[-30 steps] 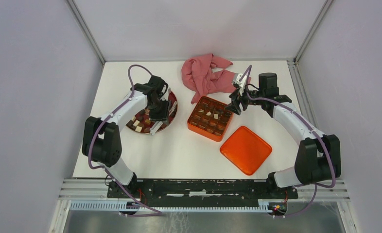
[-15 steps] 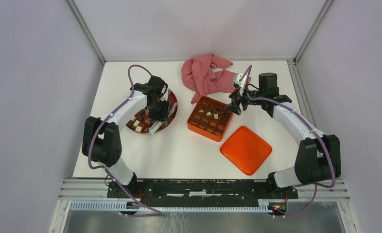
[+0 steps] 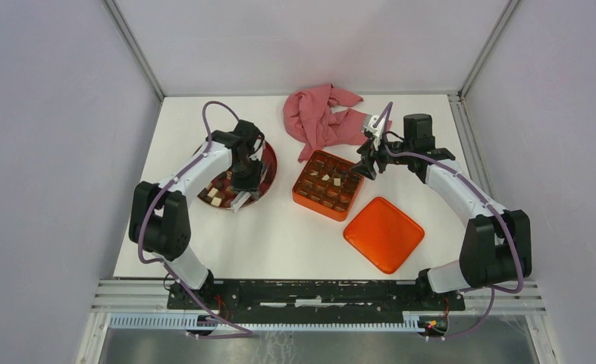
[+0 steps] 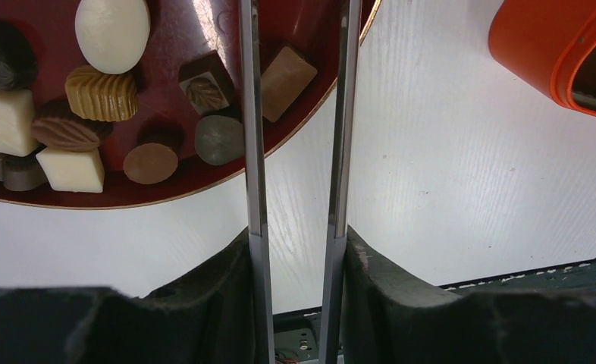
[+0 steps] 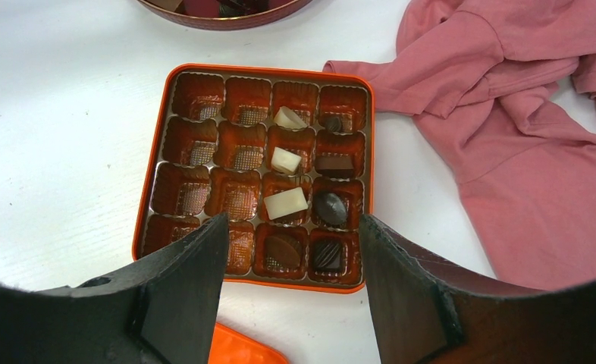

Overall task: Pack the chocolate
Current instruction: Pick up the fake chocolate from the plate, then place the fake chocolate in the packing box, then pick up the fake chocolate from the plate.

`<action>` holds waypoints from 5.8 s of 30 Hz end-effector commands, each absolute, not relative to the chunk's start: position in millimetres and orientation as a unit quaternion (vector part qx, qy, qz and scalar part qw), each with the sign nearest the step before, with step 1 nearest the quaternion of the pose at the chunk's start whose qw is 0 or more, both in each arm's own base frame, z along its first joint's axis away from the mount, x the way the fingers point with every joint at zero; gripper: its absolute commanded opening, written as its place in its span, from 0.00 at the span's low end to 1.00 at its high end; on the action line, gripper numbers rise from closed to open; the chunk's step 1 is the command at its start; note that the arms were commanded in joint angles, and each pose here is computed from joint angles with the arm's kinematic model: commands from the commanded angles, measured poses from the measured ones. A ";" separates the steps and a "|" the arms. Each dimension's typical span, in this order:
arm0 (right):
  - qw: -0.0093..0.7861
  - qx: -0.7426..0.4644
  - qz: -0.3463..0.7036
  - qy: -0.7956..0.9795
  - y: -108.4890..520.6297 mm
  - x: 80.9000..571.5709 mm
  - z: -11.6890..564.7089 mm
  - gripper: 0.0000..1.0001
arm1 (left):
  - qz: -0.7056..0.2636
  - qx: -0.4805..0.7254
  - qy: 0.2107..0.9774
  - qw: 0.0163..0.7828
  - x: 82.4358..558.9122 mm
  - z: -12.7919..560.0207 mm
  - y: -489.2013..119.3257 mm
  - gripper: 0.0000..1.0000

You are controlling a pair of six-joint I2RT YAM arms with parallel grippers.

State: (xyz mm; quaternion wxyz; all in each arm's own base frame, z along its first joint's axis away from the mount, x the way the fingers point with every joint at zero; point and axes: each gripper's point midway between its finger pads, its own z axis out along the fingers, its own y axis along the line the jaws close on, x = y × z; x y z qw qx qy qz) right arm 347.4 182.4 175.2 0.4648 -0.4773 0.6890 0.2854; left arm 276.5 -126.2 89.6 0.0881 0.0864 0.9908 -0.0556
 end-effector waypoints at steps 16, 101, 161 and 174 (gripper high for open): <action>0.475 -0.486 0.292 0.673 185.1 349.2 185.8 0.69 | -0.052 0.114 0.986 0.108 304.0 95.3 -132.9 0.43; 0.471 -0.491 0.293 0.671 185.2 347.9 183.4 0.69 | -0.132 0.183 0.957 0.185 251.3 129.8 -240.4 0.46; 0.504 -0.425 0.225 0.718 166.0 373.9 186.0 0.69 | -0.019 0.130 0.982 0.138 276.2 103.1 -120.7 0.45; 0.502 -0.426 0.226 0.718 166.3 373.6 186.2 0.69 | -0.012 0.125 0.985 0.118 272.8 98.6 -118.3 0.47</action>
